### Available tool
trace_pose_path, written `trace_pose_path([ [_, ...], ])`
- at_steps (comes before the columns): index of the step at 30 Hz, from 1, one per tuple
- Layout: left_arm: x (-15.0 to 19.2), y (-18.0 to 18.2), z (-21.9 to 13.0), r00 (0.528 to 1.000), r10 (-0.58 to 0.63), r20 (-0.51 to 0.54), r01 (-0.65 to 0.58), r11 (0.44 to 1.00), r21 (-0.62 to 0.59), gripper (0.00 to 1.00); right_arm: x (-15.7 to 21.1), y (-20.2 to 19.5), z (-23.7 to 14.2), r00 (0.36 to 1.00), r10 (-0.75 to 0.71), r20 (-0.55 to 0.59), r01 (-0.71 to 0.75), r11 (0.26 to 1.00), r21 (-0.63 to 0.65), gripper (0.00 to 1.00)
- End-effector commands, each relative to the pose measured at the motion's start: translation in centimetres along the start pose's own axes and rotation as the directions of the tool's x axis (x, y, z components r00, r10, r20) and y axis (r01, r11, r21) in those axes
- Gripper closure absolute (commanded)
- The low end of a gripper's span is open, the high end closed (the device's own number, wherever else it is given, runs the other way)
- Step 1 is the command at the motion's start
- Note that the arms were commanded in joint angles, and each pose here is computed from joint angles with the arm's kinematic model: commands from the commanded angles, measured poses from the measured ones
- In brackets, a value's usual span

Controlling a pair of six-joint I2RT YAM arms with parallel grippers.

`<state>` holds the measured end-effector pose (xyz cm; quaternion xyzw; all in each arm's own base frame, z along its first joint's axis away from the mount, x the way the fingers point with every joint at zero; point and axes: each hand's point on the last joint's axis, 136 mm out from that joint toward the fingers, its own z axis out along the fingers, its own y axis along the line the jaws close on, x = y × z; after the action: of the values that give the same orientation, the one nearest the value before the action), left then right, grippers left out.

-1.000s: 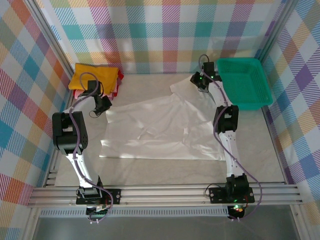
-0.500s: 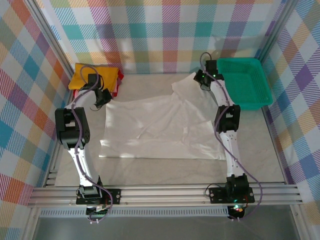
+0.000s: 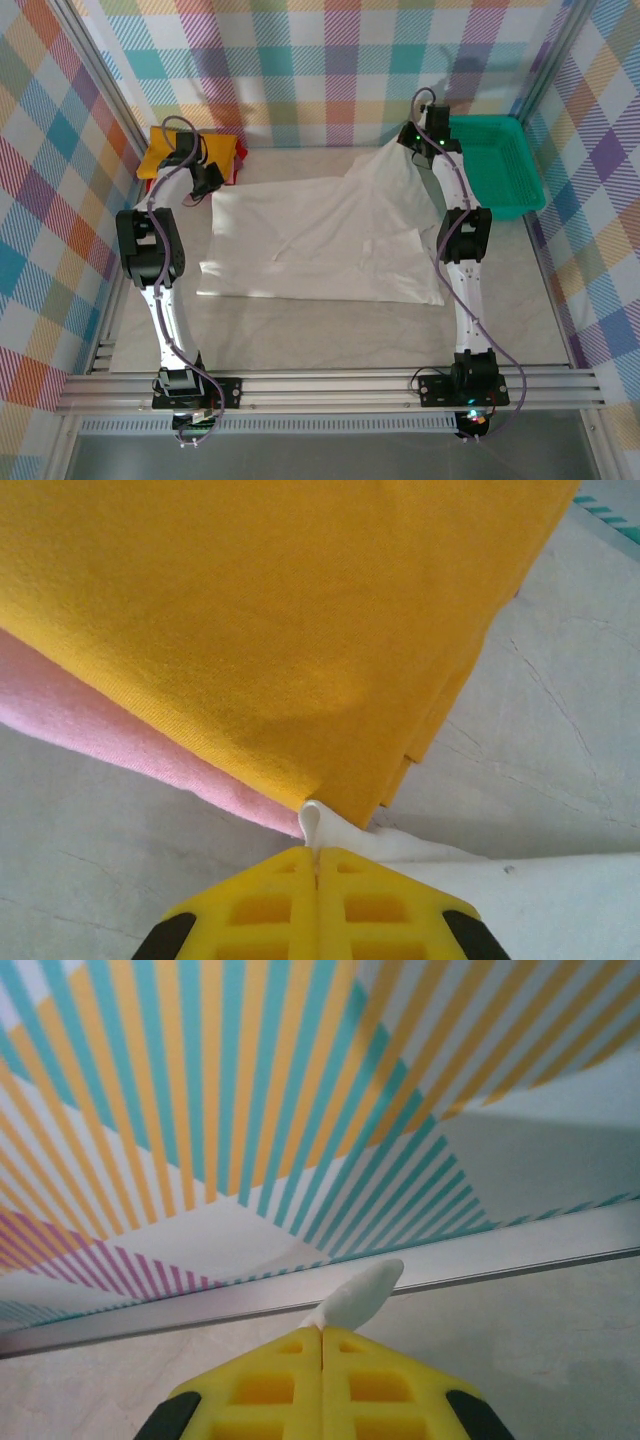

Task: Fold and stack the t-shirts

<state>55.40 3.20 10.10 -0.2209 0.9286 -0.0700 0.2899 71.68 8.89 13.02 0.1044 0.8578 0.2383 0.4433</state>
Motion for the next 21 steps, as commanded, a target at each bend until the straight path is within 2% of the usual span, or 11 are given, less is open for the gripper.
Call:
trace_pose_path([
  [1, -1.1, 0.4, -1.2, 0.998, 0.054, 0.028, -0.053, 0.998, -0.023, 1.00, -5.7, 4.8, -5.2, 0.992, -0.069, 0.103, 0.079, 0.992, -0.101, 1.00],
  [6, -0.6, 0.8, -2.1, 0.993, 0.097, 0.061, -0.095, 0.995, -0.028, 1.00, -4.7, 6.3, -9.5, 0.983, -0.101, 0.156, 0.126, 0.980, -0.154, 1.00],
  [13, 1.3, 1.7, -1.2, 0.985, 0.161, 0.064, -0.159, 0.987, -0.033, 1.00, 0.0, 5.7, -14.8, 0.976, -0.145, 0.161, 0.169, 0.974, -0.150, 1.00],
  [17, 0.8, 2.0, -1.1, 0.976, 0.191, 0.104, -0.188, 0.981, -0.035, 1.00, 1.6, 4.8, -16.8, 0.971, -0.171, 0.169, 0.194, 0.972, -0.130, 1.00],
  [21, -0.9, 1.5, -1.8, 0.962, 0.227, 0.149, -0.223, 0.974, -0.044, 1.00, 1.4, 4.2, -18.1, 0.966, -0.172, 0.192, 0.198, 0.973, -0.123, 1.00],
])
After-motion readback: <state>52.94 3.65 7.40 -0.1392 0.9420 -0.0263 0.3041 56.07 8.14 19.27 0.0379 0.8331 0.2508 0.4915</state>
